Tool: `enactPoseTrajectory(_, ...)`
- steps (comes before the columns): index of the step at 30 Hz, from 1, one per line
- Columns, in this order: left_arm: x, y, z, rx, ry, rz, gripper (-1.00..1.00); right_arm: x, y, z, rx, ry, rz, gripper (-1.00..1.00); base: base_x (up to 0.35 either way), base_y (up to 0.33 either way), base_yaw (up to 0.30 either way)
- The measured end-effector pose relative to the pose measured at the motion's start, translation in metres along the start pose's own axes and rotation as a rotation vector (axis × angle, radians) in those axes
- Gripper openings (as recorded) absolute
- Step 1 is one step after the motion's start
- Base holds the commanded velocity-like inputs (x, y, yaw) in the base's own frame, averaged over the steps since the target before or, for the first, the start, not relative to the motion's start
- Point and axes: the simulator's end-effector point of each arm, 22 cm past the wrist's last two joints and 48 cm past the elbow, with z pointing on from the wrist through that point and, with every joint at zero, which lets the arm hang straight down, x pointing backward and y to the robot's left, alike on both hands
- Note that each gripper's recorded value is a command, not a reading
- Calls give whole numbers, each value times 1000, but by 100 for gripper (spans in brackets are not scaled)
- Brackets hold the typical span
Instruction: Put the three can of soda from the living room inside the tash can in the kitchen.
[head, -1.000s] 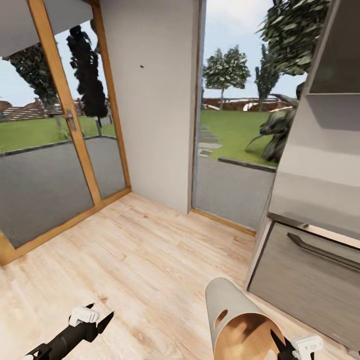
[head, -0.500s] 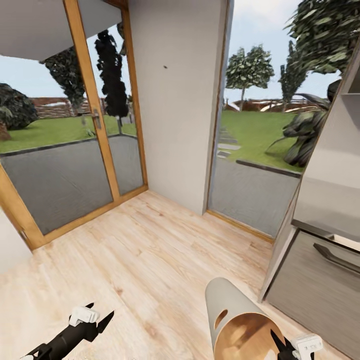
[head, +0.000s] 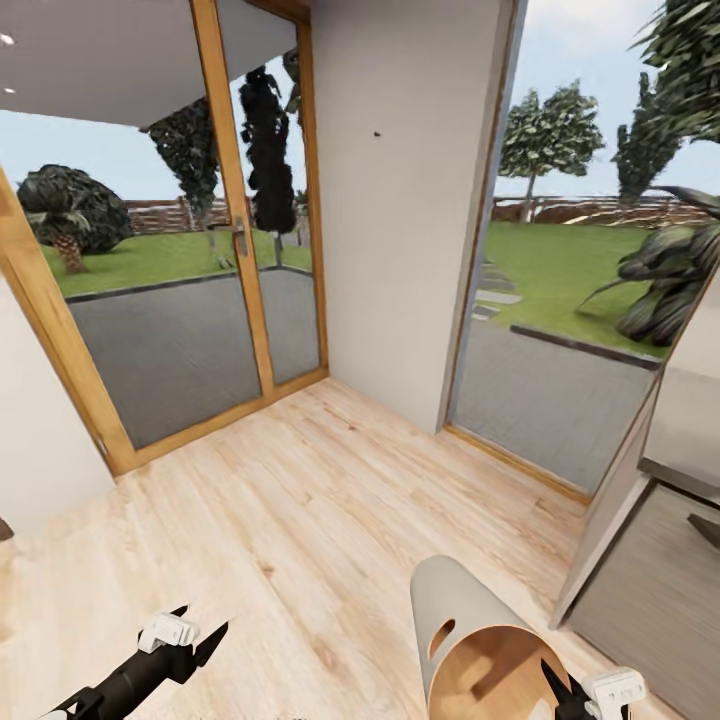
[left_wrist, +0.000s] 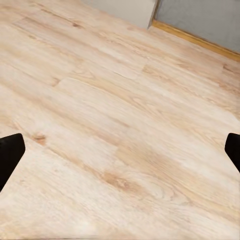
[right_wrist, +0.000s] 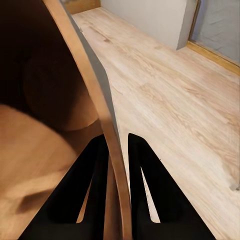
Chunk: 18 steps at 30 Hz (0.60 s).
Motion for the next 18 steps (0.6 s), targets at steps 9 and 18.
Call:
enactPoseTrajectory(9, 0, 0, 0, 0, 0, 0, 100, 0, 0, 0, 1, 0, 0, -100, 0, 0, 241)
enactPoseTrajectory(18, 0, 0, 0, 0, 0, 0, 100, 0, 0, 0, 1, 0, 0, -100, 0, 0, 241)
